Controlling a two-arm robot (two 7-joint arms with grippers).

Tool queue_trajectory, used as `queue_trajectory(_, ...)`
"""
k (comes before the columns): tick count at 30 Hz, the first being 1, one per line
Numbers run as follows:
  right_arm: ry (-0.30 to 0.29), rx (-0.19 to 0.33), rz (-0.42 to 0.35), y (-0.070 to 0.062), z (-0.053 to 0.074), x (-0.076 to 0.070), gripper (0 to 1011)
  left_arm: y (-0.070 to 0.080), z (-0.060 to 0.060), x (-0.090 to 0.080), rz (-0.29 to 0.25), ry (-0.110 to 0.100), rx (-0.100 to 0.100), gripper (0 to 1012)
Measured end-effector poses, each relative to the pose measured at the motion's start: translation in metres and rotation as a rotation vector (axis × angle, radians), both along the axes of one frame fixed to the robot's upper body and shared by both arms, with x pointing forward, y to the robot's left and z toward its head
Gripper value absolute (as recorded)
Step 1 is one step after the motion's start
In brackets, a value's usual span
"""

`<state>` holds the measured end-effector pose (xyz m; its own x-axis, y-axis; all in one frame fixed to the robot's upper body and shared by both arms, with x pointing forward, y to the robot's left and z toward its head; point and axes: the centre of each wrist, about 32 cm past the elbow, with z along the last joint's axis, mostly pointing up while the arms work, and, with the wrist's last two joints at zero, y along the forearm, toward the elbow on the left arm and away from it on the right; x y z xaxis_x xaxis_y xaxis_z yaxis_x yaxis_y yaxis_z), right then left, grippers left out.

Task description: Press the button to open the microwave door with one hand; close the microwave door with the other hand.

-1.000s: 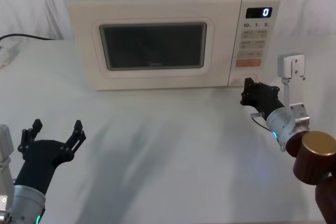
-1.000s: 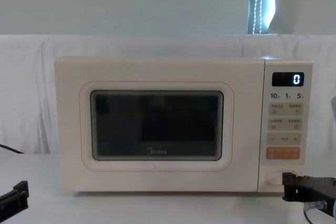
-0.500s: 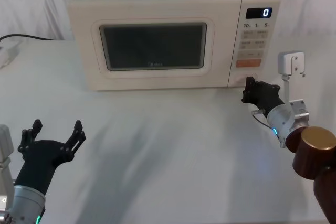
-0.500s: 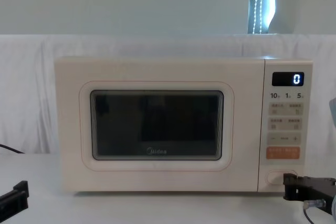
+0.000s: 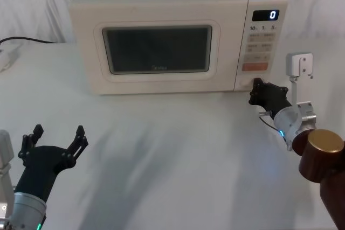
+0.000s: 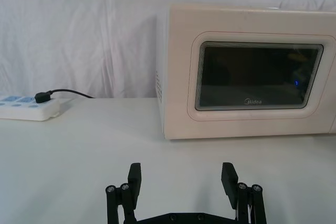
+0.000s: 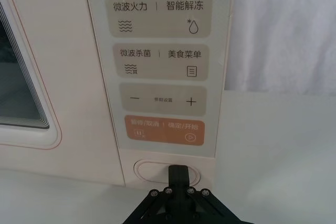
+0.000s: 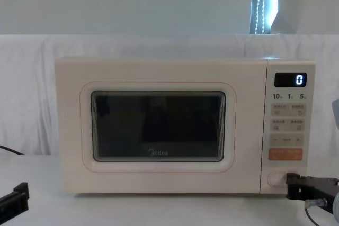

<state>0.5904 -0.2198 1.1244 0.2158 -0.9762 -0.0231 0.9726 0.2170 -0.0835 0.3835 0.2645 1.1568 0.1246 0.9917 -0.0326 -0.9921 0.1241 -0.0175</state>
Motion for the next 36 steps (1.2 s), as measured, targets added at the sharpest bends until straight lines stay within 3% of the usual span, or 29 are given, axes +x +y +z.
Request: queue_trajectory(36, 0.002, -0.009, 0.007, 0.006, 0.001, 0.013, 0, 0.000, 0.000, 0.000, 0.000, 0.000, 0.000, 1001)
